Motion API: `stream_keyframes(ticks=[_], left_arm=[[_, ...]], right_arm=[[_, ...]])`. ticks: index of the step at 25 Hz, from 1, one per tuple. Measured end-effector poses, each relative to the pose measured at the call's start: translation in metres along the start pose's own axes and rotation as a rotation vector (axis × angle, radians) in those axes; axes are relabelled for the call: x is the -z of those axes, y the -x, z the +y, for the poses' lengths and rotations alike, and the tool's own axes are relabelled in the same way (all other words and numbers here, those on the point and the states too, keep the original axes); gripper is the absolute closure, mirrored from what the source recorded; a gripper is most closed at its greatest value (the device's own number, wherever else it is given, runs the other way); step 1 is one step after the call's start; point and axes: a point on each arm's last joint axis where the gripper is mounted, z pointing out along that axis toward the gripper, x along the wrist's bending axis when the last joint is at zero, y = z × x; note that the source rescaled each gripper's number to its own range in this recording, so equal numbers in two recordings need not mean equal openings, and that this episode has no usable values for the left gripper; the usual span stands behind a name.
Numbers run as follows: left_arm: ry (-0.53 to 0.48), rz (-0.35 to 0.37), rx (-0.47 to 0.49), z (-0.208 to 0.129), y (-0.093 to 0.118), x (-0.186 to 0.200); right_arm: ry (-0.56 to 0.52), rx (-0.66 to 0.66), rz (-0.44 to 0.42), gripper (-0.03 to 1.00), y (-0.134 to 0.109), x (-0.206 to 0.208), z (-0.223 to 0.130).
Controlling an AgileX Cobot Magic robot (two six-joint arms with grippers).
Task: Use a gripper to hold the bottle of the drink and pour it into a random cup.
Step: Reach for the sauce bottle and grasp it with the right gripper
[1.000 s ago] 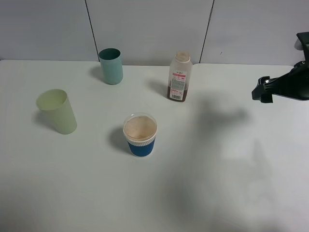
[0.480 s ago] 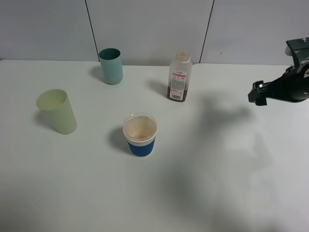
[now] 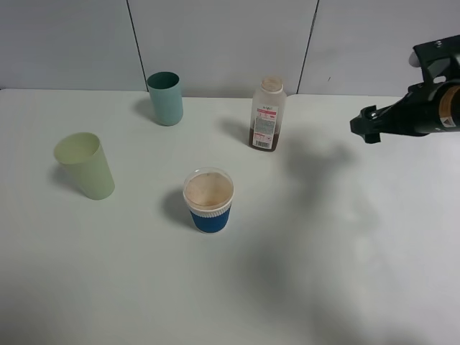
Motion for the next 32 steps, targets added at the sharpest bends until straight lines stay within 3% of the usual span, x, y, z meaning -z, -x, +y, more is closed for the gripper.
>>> stream_keyframes(ticks=[3, 9, 17, 22, 32], left_arm=[[0.000, 0.000, 0.000, 0.000, 0.000, 0.000], [0.000, 0.000, 0.000, 0.000, 0.000, 0.000], [0.000, 0.000, 0.000, 0.000, 0.000, 0.000], [0.000, 0.000, 0.000, 0.000, 0.000, 0.000], [0.000, 0.000, 0.000, 0.000, 0.000, 0.000]], right_arm=[[-0.028, 0.060, 0.065, -0.03, -0.005, -0.008, -0.006], [-0.071, 0.082, 0.094, -0.03, -0.004, -0.024, -0.012], [-0.032, 0.230, 0.201, -0.03, -0.004, -0.042, 0.005], [-0.016, 0.254, 0.228, -0.03, 0.000, -0.059, 0.014], [0.067, 0.285, 0.418, -0.03, -0.004, -0.091, 0.030]])
